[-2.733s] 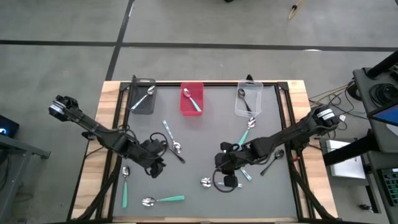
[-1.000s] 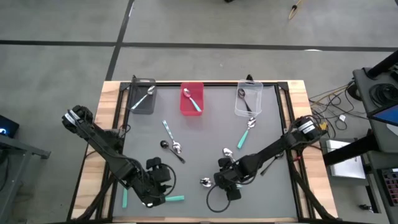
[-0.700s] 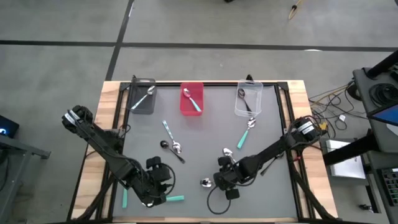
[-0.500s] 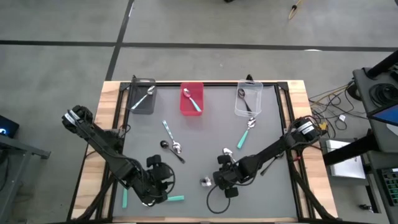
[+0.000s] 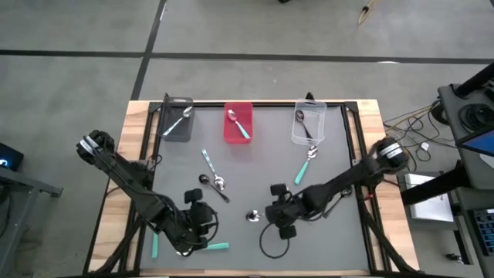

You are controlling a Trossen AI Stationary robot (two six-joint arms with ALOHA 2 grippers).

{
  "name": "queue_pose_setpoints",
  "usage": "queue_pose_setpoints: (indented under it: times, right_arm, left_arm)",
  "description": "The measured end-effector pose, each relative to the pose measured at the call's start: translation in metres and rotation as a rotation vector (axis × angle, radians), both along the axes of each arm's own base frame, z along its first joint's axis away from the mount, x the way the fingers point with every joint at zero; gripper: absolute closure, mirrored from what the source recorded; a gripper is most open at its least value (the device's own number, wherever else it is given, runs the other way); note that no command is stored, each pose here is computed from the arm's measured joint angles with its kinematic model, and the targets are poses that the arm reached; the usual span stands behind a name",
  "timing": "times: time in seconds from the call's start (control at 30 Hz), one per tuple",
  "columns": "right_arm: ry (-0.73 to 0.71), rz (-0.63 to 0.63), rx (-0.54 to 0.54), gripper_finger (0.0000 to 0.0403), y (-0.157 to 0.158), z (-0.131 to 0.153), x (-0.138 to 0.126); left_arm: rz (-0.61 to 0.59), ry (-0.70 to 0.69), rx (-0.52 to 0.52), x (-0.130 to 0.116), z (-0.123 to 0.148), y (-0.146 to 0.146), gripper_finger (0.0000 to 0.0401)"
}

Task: Sort silverware by color (type)
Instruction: Put the blue patterned spoon into the black bin

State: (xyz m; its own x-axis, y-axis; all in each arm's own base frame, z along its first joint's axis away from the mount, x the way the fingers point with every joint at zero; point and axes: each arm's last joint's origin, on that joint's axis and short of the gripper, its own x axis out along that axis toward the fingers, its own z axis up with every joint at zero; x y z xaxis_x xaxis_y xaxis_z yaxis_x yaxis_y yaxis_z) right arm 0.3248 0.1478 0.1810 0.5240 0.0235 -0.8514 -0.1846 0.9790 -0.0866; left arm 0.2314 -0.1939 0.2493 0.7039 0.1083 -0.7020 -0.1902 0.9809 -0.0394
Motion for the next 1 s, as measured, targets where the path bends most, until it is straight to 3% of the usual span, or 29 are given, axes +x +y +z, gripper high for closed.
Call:
queue_pose_setpoints:
  times: [0.27,0.43,0.73,1.0]
  right_arm:
    - [-0.323,-0.027,-0.053,0.0388,-0.023,0.05,-0.008]
    - [-0.51,-0.047,-0.033,0.0388,-0.043,0.06,-0.014]
    - [-0.868,-0.146,-0.066,0.0388,-0.071,0.072,-0.002]
    - [-1.081,-0.267,-0.06,0.0388,-0.086,0.071,0.014]
  left_arm:
    - [-0.163,-0.02,0.152,0.009,0.025,0.002,0.0271]
    - [-0.224,-0.02,0.232,0.007,0.037,0.012,0.0271]
    - [-0.064,-0.137,0.3,-0.012,0.049,0.059,0.0271]
    - [0.087,-0.373,0.332,-0.013,0.054,0.082,0.0271]
